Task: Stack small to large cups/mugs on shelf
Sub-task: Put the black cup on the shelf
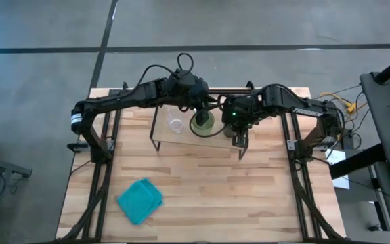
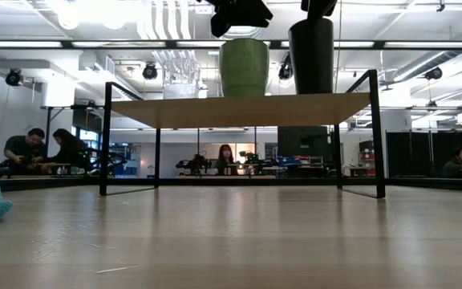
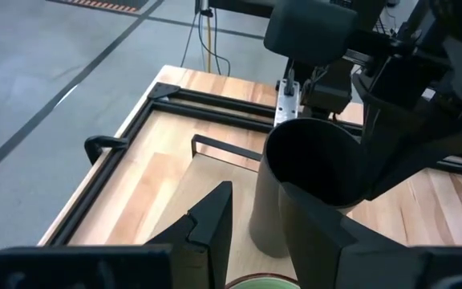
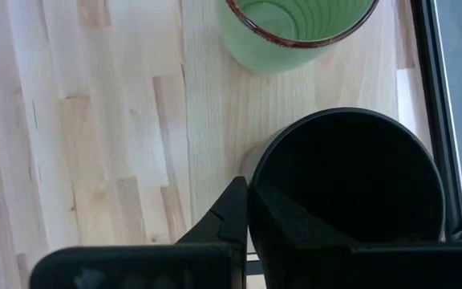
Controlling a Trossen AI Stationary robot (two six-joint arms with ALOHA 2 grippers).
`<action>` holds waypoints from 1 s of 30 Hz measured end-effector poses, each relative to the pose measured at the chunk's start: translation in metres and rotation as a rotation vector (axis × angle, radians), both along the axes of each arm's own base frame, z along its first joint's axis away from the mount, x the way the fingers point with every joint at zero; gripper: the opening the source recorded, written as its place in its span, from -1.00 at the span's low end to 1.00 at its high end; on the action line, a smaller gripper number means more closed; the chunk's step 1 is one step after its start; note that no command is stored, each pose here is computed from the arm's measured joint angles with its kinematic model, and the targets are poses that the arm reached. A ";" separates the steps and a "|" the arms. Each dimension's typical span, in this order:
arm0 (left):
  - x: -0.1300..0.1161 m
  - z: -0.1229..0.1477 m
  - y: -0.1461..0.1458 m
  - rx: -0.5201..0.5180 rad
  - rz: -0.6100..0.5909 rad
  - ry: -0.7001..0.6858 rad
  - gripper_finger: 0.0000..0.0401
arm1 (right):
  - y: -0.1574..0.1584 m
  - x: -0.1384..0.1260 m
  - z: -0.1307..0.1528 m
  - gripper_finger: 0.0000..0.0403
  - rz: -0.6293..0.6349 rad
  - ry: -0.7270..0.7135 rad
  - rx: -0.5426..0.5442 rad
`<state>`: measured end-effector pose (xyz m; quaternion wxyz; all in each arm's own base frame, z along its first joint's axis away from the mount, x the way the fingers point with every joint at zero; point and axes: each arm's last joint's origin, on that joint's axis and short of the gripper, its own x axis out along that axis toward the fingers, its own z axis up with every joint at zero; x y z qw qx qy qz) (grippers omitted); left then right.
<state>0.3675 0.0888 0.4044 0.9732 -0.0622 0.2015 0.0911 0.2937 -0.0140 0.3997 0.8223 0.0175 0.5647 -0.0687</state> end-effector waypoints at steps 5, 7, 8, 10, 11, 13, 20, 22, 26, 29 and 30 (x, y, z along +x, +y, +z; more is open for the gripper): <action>0.000 0.000 0.000 0.000 0.000 0.000 -0.55 | 0.000 0.000 -0.003 -0.96 -0.009 0.011 0.004; 0.000 0.000 0.000 0.000 0.000 0.000 -0.55 | 0.000 0.001 -0.004 -0.96 -0.009 0.017 0.004; 0.000 0.000 0.000 0.000 0.000 0.000 -0.55 | 0.000 0.001 -0.005 -0.96 -0.009 0.018 0.004; 0.000 0.000 0.000 0.000 0.001 0.000 -0.55 | 0.000 0.001 -0.005 -0.96 -0.014 0.018 0.006; 0.000 0.000 0.000 0.000 0.001 0.000 -0.55 | 0.000 0.001 -0.005 -0.96 -0.020 0.017 0.008; 0.000 0.000 0.000 0.000 0.001 0.000 -0.55 | 0.000 0.001 -0.005 -0.96 -0.026 0.017 0.010; -0.003 0.004 -0.001 0.003 0.001 -0.010 -0.55 | 0.000 0.001 -0.005 -0.95 -0.034 0.017 0.013; -0.005 0.006 -0.001 0.004 0.002 -0.017 -0.55 | 0.000 0.001 -0.005 -0.95 -0.033 0.017 0.013; -0.011 0.013 -0.002 0.009 0.002 -0.035 -0.55 | 0.000 0.000 -0.006 -0.88 -0.033 0.021 0.013; -0.015 0.017 -0.003 0.012 0.005 -0.048 -0.55 | 0.000 0.000 -0.006 -0.79 -0.033 0.021 0.013; -0.016 0.018 -0.003 0.013 0.005 -0.051 -0.55 | 0.000 0.000 -0.006 -0.76 -0.033 0.021 0.013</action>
